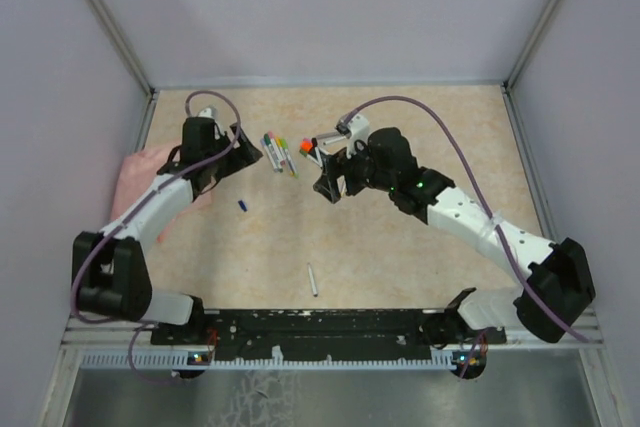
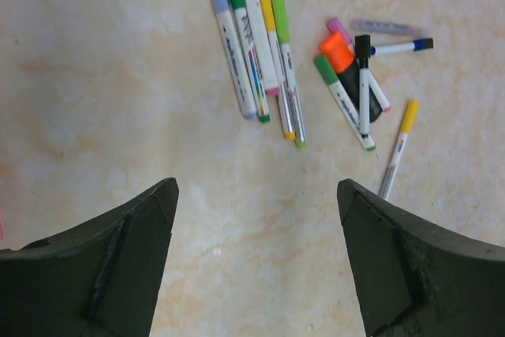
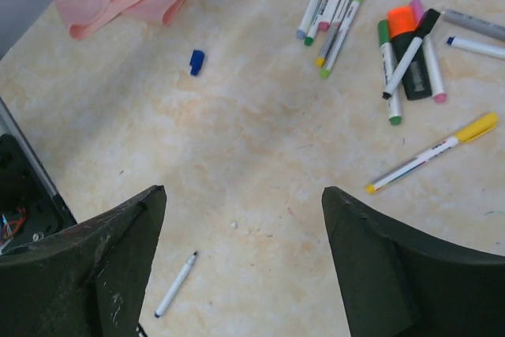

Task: Open the pen caps
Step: Pick up the pen from the center of the board.

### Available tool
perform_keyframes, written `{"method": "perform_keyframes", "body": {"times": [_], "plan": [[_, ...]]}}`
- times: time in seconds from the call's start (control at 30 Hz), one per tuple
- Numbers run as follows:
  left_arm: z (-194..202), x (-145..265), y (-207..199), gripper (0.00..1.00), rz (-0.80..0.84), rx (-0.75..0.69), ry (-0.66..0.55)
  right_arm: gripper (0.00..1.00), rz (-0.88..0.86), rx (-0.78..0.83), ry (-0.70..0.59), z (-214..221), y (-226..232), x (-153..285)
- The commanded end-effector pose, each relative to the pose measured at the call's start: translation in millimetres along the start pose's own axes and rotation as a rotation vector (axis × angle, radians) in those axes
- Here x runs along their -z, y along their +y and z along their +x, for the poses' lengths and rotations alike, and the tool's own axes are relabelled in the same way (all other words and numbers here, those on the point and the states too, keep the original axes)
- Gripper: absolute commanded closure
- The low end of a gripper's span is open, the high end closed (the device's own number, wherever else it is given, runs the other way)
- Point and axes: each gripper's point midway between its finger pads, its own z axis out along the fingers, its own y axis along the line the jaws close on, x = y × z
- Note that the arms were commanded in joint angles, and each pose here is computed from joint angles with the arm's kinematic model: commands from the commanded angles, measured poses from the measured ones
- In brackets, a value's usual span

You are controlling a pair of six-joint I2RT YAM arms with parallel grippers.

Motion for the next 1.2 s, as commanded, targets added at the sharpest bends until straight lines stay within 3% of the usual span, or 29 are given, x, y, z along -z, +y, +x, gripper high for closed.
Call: {"method": "perform_keyframes", "body": {"times": [0.0, 0.17, 0.2, 0.3, 0.43, 0.77, 1.17], "plan": [[-21, -33, 3, 0.17, -0.043, -0.054, 0.034, 0.19, 0.057, -0.059, -0.083, -25, -21, -1], [-19, -69, 29, 0.28, -0.228, -0.062, 0.174, 0.2, 0.041, -0.189, -0.088, -15, -41, -7], [-20, -75, 33, 0.28, -0.257, -0.067, 0.184, 0.2, 0.041, -0.202, -0.099, -14, -46, -9], [-21, -93, 40, 0.45, -0.297, -0.091, 0.206, 0.2, 0.044, -0.245, -0.105, -9, -60, -19], [-26, -111, 42, 0.5, -0.314, -0.123, 0.222, 0.22, 0.038, -0.284, -0.096, -5, -69, -36], [-18, -137, 35, 0.46, -0.281, -0.146, 0.296, 0.29, -0.023, -0.36, -0.094, -1, -71, -71], [-5, -160, 24, 0.45, -0.339, -0.186, 0.316, 0.3, -0.016, -0.342, -0.065, 1, -72, -71]]}}
